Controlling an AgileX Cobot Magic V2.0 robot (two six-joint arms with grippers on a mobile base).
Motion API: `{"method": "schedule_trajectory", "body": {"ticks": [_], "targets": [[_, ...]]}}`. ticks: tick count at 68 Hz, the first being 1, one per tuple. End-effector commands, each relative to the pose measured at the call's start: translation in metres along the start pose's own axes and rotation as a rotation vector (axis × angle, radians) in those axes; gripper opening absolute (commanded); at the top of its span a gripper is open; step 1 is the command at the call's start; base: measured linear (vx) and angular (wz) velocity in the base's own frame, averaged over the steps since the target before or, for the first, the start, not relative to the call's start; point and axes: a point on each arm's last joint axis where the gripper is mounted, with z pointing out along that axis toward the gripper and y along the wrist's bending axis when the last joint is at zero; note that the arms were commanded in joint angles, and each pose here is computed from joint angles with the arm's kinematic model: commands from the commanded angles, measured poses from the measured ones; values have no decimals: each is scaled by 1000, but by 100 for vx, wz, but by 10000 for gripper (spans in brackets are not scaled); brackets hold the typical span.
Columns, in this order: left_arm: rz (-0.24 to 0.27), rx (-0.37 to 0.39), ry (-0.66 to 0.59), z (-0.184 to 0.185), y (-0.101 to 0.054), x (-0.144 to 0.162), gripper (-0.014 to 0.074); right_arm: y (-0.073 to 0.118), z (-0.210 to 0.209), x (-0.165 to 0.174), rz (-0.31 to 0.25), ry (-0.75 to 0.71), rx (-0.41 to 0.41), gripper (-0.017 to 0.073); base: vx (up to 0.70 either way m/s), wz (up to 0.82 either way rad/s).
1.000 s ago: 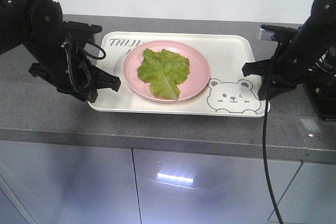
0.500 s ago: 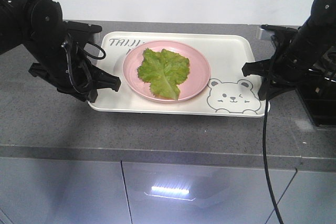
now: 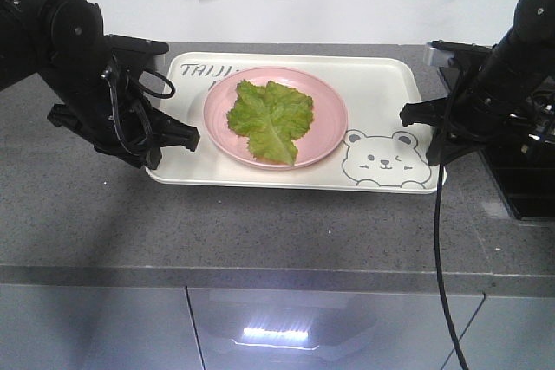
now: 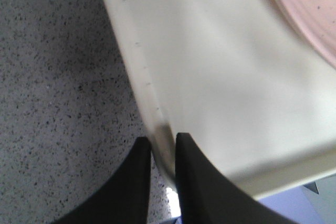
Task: Transfer vegetables to tray and serve
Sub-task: 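Hold the tray with both grippers above the countertop as the base approaches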
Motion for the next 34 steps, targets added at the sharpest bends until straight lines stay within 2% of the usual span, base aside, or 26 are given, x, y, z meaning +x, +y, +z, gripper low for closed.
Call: {"method": "schedule_trajectory", "body": {"ticks": [1, 34], "targets": [[3, 112, -157, -31, -14, -8, -6, 21, -31, 5, -30, -55, -102, -4, 6, -4], [3, 112, -157, -31, -14, -8, -6, 21, -31, 5, -30, -55, -102, -4, 5, -4]]}}
